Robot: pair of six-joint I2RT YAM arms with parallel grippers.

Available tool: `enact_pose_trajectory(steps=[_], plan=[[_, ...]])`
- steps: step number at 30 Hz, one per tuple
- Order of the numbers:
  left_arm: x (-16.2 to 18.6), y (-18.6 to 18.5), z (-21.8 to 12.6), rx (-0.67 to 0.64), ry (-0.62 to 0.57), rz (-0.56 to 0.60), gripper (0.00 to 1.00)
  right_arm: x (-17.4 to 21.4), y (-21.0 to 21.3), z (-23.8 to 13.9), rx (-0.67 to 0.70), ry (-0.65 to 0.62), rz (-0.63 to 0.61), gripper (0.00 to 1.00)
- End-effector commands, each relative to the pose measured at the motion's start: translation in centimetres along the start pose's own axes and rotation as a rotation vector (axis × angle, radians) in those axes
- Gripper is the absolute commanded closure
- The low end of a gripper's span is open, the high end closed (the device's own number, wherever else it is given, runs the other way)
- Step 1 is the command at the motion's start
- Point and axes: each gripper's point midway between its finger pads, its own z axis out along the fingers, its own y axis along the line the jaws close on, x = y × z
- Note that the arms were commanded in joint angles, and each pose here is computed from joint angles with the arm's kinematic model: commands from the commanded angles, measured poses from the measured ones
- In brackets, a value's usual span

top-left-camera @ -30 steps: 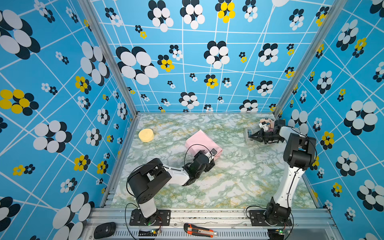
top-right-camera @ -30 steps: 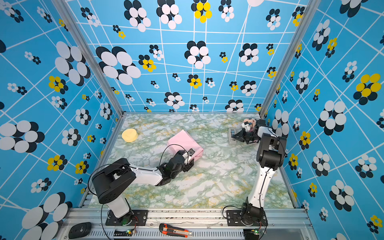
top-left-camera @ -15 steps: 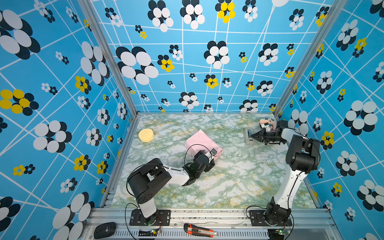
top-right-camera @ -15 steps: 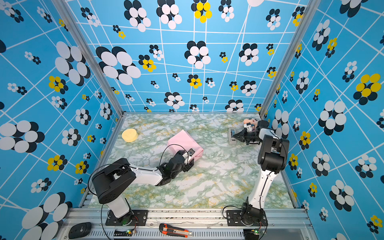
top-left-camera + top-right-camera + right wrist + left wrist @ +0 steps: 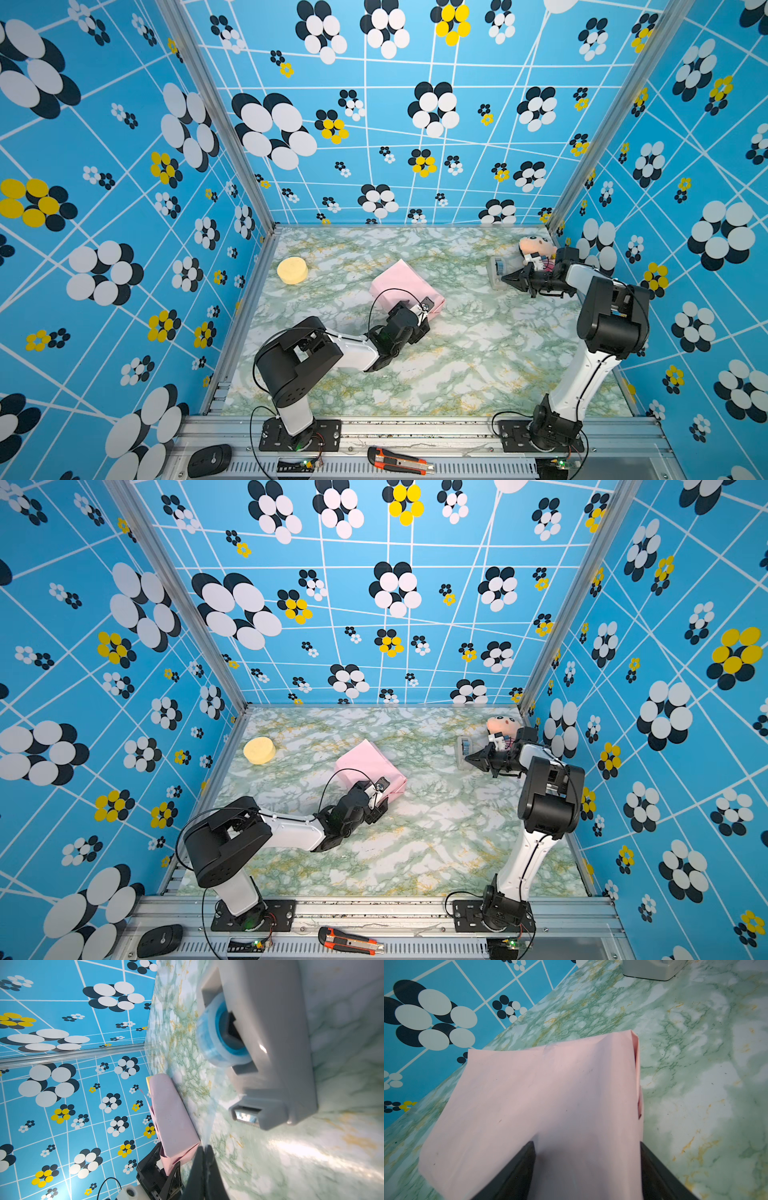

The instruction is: Wrap the gift box in paper

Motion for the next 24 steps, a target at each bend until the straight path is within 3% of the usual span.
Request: enact_pose_trajectory(steps=[1,24], plan=[[8.3,-1.1,-0.4,0.048,0.263,0.04,0.24,1.5,0.0,-1.1,0.043,-0.009,0.015,1.0],[8.4,-1.4,-0.4,0.054,0.263,0.041,0.24,4.2,-7.5,1.3,0.198,-0.015,0.137,1.0]])
